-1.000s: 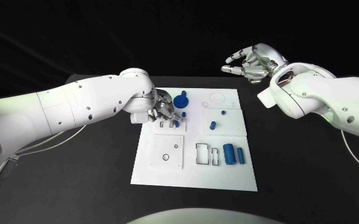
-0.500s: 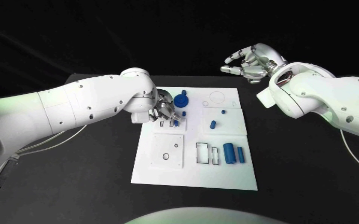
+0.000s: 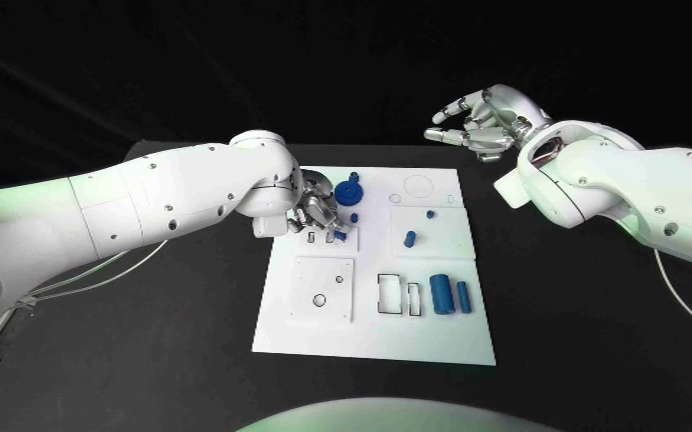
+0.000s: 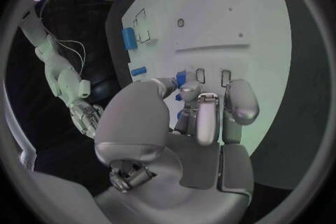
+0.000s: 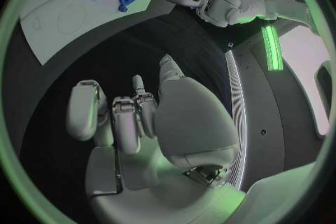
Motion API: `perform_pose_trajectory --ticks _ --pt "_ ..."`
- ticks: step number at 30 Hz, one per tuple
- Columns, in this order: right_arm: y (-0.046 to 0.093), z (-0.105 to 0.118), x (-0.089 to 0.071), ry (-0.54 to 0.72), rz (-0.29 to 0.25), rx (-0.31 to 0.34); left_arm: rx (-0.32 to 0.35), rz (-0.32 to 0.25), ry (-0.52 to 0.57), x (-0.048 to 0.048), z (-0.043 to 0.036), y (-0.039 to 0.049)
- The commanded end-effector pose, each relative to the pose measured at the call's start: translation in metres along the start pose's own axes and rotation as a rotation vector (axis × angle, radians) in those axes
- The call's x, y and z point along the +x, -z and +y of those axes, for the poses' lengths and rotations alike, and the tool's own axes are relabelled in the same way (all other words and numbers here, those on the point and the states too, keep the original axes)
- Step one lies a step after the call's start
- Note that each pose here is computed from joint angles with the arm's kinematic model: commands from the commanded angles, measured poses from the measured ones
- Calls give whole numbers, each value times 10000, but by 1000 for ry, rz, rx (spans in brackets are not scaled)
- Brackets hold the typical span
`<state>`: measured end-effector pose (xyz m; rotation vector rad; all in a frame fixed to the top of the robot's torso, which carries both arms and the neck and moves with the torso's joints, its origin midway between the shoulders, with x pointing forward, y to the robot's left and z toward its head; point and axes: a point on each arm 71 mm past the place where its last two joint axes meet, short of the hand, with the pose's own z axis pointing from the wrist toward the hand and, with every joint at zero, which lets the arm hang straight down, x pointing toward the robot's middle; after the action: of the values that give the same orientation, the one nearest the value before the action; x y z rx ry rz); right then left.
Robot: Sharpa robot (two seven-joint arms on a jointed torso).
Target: Assemble the parts on the task board
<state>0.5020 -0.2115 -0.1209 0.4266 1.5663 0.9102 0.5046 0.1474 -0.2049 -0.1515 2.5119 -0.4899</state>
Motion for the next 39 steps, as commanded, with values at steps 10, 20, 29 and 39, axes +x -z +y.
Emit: perform_pose_trajectory --ticks 10,20,29,39 --pt "1 -48 16 9 11 15 63 -39 90 22 7 91" --pt "2 -79 25 9 10 23 47 -95 45 28 115 145" --pt "-5 -90 -24 -4 -38 8 25 -134 -16 78 218 136" --pt "-13 -93 -53 -18 -87 -6 21 -134 -33 89 225 108"
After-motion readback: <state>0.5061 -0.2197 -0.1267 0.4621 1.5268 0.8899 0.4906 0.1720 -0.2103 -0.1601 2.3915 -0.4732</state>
